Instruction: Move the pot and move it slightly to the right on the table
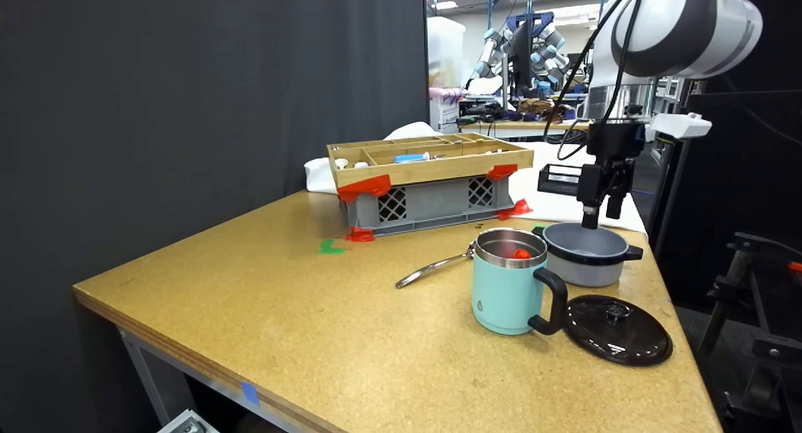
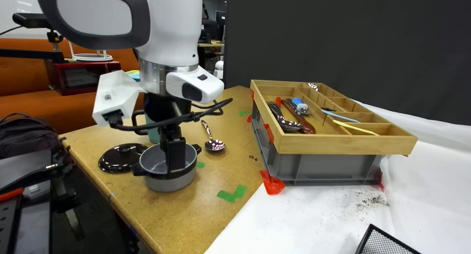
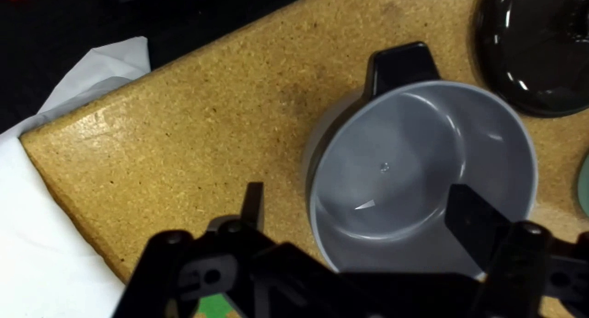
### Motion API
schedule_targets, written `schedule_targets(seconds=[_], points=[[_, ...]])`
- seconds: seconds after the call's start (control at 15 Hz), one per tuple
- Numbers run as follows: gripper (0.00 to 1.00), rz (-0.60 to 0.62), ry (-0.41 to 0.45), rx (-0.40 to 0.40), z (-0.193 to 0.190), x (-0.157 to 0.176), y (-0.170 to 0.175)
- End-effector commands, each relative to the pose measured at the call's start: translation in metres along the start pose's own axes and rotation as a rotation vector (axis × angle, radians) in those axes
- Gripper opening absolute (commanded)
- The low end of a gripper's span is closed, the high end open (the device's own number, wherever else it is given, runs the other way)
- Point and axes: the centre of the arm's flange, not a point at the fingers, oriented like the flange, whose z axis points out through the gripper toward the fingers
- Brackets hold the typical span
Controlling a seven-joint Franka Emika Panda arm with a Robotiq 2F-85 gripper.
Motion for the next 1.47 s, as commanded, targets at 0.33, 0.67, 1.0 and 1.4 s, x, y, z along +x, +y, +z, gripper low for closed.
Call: schedule_targets(seconds=[0.33, 0.67, 1.0, 1.4], points=[[0.64, -0.014, 0.027, -0.029, 0.046, 0.016, 0.011], [0.31, -0.031, 0.038, -0.04, 0.041, 0.019, 0.01], [0.0, -0.025, 0.048, -0.063, 0.031, 0.02, 0.009], [0.01, 0.062, 0.099, -0.064, -0.004, 0.032, 0.042]])
